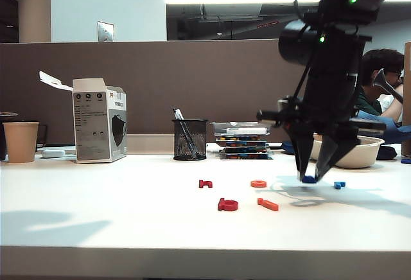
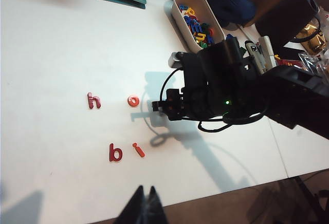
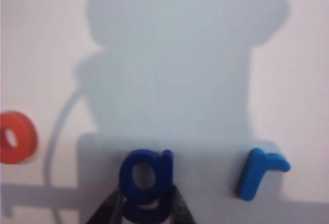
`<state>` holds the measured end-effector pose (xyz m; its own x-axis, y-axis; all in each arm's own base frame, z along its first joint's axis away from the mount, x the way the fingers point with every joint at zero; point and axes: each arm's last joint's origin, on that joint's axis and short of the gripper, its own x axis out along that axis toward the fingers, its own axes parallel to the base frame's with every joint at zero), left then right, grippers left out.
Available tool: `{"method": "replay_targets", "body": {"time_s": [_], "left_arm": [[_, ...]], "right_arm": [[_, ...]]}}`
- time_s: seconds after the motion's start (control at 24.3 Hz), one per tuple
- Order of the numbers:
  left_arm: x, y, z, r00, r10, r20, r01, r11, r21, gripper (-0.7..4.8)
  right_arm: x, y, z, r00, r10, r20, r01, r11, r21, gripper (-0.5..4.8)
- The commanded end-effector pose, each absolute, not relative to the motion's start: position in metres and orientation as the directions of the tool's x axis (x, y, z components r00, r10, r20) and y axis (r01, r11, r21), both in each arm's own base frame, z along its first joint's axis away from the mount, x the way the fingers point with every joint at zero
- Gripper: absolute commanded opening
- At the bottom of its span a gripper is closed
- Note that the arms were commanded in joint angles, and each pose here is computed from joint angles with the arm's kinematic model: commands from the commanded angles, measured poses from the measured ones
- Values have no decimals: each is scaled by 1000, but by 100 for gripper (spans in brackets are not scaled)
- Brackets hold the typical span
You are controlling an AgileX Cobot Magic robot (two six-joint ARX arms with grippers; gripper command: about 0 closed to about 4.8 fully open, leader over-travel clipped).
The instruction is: Select the appropriate letters from the row of letter magnets placed on the table to arrange into the word "big".
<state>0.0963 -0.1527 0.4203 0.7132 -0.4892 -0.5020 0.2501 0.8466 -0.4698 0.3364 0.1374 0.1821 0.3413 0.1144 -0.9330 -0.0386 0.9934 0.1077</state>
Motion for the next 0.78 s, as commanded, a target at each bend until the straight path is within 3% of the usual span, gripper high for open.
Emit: {"method": "replay_targets", "body": {"time_s": [0.04, 0.37, 0.78], "left_arm": [[96, -152, 422, 719, -490, -492, 252, 845, -472, -5], [96, -152, 422, 719, -490, -492, 252, 844, -472, -5], [96, -152, 422, 719, -490, -492, 252, 844, -472, -5]], "right_arm": [[333, 137, 193, 352, 123, -928, -44, 992, 115, 94], [315, 137, 192, 186, 140, -973, -57, 990, 132, 94], [292, 170, 191, 125, 133, -983, -119, 986, 118, 94]]}}
